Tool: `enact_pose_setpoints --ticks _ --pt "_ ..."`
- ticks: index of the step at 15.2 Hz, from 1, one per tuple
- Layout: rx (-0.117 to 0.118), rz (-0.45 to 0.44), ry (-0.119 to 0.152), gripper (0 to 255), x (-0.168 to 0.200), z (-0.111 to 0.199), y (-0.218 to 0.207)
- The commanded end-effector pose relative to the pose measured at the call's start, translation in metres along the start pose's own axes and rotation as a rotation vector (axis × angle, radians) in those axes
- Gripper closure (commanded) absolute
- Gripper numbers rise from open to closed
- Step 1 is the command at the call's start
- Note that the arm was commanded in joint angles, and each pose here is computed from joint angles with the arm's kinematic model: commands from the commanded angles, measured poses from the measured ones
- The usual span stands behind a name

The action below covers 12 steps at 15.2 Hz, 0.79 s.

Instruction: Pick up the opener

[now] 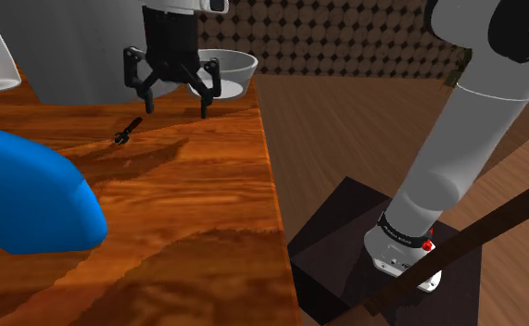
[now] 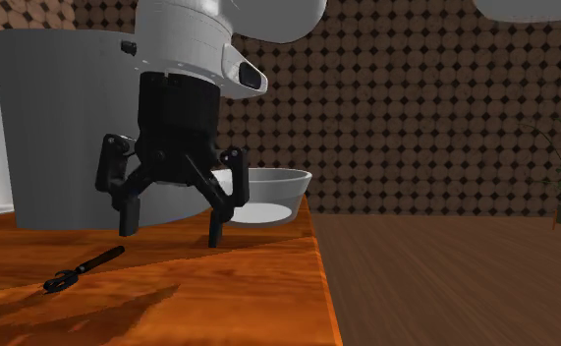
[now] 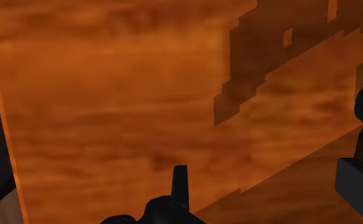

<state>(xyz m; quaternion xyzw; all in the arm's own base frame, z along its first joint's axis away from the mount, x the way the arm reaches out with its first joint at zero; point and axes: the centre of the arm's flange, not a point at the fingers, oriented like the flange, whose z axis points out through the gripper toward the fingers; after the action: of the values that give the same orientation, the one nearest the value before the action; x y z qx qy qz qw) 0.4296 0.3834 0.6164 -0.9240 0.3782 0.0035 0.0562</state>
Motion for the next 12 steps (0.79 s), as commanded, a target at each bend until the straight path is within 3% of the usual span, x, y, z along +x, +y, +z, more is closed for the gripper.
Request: enact_pose_setpoints --ticks 1,6,12 --pt "0.013 0.054 0.001 0 -0.003 -0.002 -0.023" --pt "0.044 0.169 0.0 0 -0.001 -0.008 -0.084" --pt "0.045 0.174 0.0 0 0.001 0.018 -0.084"
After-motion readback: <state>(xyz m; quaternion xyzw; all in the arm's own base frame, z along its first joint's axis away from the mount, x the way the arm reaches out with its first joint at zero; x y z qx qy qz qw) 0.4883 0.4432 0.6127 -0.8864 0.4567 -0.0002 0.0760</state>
